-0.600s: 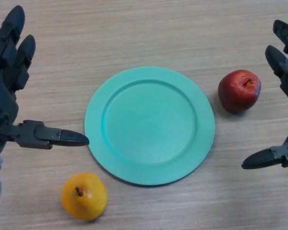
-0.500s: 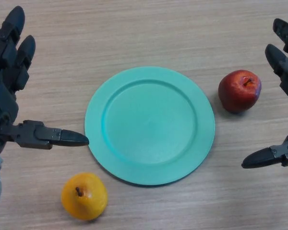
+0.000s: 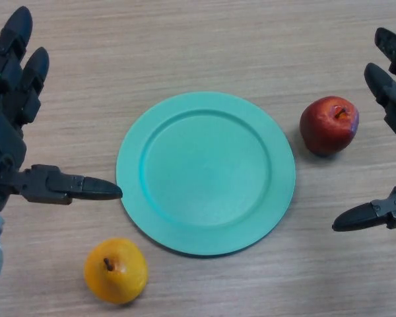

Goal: Pick up the yellow pear and place it on the plate

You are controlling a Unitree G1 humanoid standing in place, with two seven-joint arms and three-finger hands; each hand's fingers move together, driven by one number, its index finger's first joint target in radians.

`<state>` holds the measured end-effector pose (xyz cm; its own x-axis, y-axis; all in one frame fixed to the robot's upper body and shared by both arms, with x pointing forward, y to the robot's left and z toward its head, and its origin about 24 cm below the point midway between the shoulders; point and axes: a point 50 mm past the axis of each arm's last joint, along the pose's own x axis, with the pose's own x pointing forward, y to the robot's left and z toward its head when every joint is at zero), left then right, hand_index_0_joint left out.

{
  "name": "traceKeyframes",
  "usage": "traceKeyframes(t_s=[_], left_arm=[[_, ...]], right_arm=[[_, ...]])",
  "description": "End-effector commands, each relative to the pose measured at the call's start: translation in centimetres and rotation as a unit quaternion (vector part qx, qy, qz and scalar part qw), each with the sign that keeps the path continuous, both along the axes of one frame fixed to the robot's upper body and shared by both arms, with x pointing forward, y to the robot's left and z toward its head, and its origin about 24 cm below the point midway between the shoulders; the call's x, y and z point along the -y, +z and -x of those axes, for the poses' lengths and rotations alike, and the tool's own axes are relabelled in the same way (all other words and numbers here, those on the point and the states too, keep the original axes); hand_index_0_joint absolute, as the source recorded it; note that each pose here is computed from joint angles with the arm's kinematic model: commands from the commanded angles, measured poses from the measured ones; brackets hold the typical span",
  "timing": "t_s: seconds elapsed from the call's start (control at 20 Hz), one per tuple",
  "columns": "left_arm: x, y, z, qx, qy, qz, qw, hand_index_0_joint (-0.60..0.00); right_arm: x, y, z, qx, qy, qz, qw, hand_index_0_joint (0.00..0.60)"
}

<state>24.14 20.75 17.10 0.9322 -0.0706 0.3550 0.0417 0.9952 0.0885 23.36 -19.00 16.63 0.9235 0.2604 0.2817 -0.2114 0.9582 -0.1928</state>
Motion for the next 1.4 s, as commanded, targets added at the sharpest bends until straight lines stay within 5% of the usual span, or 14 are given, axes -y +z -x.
traceKeyframes(t_s=[0.05, 0.35, 0.6, 1.4], left_arm=[[-0.5, 3.1, 1.8, 0.094, -0.001, -0.024, 0.995, 0.000], [0.1, 2.4, 4.9, 0.064, -0.021, -0.055, 0.996, 0.000], [-0.3, 0.3, 6.6, 0.079, 0.030, -0.048, 0.995, 0.000], [-0.9, -9.7, 7.6, -0.002, 0.059, -0.074, 0.996, 0.000]], right_arm=[[0.5, 3.0, 0.8, 0.095, 0.000, 0.016, 0.9953, 0.000], [0.2, 2.8, -0.1, 0.087, 0.011, 0.012, 0.9961, 0.000], [0.0, 3.2, -0.9, 0.094, 0.014, 0.015, 0.9953, 0.000], [-0.5, 2.4, -1.1, 0.070, 0.031, 0.015, 0.9969, 0.000]])
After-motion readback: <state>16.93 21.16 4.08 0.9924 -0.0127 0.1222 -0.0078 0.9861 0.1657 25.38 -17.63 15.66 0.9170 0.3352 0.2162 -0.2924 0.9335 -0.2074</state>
